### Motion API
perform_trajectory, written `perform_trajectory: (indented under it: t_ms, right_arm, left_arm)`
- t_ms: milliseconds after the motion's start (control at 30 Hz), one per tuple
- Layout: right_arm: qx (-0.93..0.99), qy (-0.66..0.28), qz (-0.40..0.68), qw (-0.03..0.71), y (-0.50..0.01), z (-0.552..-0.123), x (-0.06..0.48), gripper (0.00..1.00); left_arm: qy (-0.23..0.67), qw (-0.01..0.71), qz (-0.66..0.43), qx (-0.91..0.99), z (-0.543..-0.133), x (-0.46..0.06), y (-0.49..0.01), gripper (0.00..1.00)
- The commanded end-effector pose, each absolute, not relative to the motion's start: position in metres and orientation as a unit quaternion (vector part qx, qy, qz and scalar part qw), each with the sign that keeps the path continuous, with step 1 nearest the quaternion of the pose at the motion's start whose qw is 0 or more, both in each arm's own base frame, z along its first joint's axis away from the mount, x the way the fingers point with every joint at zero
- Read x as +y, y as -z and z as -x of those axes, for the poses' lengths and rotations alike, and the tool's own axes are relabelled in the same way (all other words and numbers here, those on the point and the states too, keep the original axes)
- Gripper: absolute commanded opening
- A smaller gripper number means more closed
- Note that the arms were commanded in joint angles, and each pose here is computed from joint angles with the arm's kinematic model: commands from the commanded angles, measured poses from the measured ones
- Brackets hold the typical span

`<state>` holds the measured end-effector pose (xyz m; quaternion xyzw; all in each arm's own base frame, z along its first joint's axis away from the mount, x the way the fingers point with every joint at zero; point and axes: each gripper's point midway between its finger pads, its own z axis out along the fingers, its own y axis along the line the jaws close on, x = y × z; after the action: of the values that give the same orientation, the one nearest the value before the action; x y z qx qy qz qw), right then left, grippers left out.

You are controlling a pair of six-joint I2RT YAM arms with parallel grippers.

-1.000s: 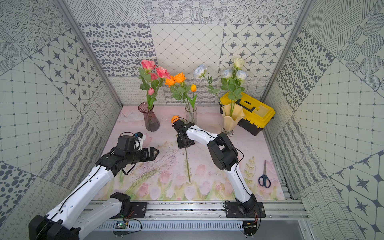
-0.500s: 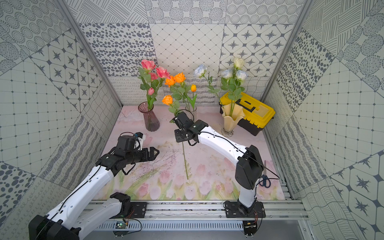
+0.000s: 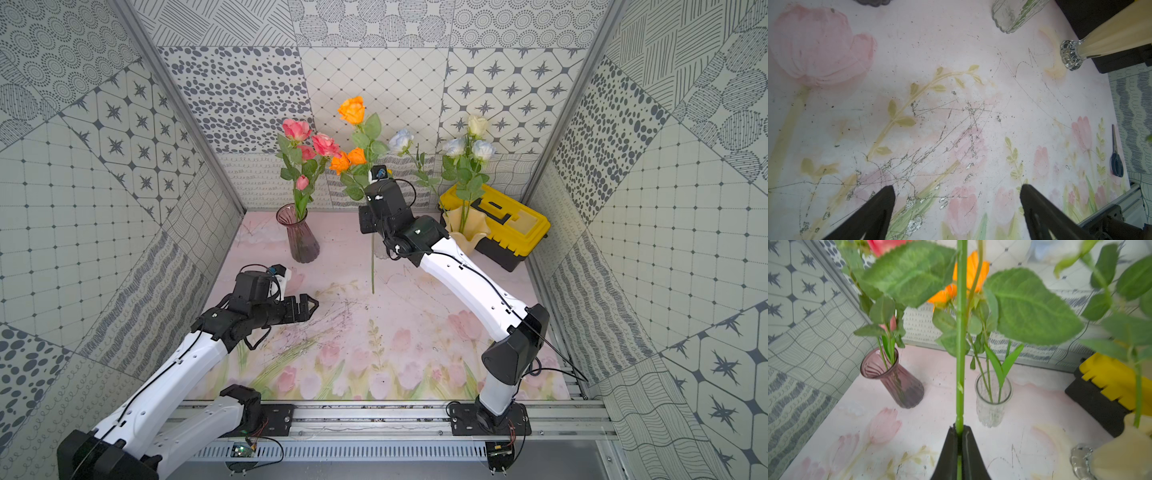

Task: Arrange the flowers in different vases according to their variety
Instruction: Pick up the flower at the center of the board, then insert the flower into the vase.

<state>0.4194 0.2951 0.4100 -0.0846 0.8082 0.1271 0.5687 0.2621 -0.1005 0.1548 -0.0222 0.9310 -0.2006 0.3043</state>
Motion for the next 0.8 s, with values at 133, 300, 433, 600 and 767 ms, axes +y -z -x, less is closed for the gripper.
perform_trajectory:
  t_ms: [133,300,433,600,767]
  right_arm:
    - [0.714,-0.067,0.065,0.694,-0.490,-0.473,0.288,0.00]
    - [0.684,-0.033,0.058,0.726,-0.514,-0.498,0.289,0.00]
    - [0.665,-0.004,0.054,0.745,-0.519,-0.516,0.292,0.00]
    - [0.668,0.018,0.044,0.743,-0.502,-0.534,0.291,0.00]
    - [0.688,0.030,0.043,0.724,-0.472,-0.547,0.293,0.00]
  left_arm:
    - [0.202,0.307,0.016,0.930,-0.264,-0.102,-0.154,0.99]
    - [0.201,0.308,0.016,0.930,-0.263,-0.101,-0.154,0.99]
    - [0.201,0.308,0.015,0.930,-0.263,-0.101,-0.154,0.99]
    - [0.199,0.308,0.016,0.930,-0.263,-0.101,-0.154,0.99]
    - [0.198,0.307,0.015,0.931,-0.264,-0.101,-0.153,0.99]
